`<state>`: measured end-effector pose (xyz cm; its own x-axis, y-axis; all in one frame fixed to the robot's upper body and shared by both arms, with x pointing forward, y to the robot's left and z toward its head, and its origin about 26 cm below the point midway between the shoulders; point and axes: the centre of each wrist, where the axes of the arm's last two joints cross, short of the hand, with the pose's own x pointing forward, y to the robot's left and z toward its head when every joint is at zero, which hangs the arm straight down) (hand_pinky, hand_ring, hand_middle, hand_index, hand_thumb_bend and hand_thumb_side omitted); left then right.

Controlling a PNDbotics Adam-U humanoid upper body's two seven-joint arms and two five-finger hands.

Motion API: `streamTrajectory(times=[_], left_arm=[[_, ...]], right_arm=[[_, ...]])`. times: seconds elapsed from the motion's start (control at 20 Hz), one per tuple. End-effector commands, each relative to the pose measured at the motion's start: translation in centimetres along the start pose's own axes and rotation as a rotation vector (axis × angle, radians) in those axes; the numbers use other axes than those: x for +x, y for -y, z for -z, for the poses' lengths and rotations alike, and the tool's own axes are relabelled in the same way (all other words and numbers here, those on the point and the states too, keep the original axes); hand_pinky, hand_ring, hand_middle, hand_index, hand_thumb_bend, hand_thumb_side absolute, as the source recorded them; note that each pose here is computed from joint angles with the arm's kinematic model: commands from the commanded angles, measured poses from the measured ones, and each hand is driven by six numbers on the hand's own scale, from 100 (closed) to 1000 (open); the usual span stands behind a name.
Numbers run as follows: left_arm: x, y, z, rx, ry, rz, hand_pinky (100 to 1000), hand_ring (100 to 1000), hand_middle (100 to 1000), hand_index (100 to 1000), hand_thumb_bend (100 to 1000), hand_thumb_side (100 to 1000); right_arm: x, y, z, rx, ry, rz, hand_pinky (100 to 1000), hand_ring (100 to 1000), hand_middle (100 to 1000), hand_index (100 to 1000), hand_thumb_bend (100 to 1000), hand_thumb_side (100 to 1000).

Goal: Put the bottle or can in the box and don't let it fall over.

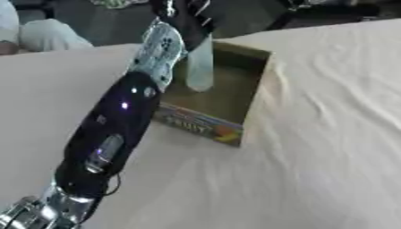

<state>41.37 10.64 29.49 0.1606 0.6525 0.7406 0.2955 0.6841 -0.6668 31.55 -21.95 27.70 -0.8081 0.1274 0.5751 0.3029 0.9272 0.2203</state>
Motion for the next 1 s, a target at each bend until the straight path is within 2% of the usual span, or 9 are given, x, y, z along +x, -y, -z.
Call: streamTrajectory(times=[0.05,0.35,0.55,0.75,1.0], left_arm=[[-0.2,-0.4,0.2,0.010,-0.012,0.013,100,100,100,969,763,1000],[-1.4,-2.9,0.1,0.087,-0.049,0.019,100,100,100,970,739,1000],[-1.2,-4.5,-0.6,0.132,-0.040,0.032,100,100,100,971,723,1000],[-0.4,-6.4,-1.7,0.178,-0.006,0.046,100,100,100,970,719,1000],[1.7,-7.9,-4.0,0.207,0.090,0.046,100,100,100,970,734,1000]], right_arm=[[0.9,0.0,0.4,0.001,0.037,0.006,718,681,800,811,669,197],[0.8,0.3,0.5,-0.003,0.040,-0.007,719,681,800,811,667,200],[0.7,0.6,0.4,-0.004,0.038,-0.023,719,681,800,811,669,197],[0.5,1.0,0.4,-0.010,0.035,-0.042,719,681,799,811,669,197],[0.4,1.4,0.4,-0.018,0.035,-0.060,719,681,800,811,669,197]])
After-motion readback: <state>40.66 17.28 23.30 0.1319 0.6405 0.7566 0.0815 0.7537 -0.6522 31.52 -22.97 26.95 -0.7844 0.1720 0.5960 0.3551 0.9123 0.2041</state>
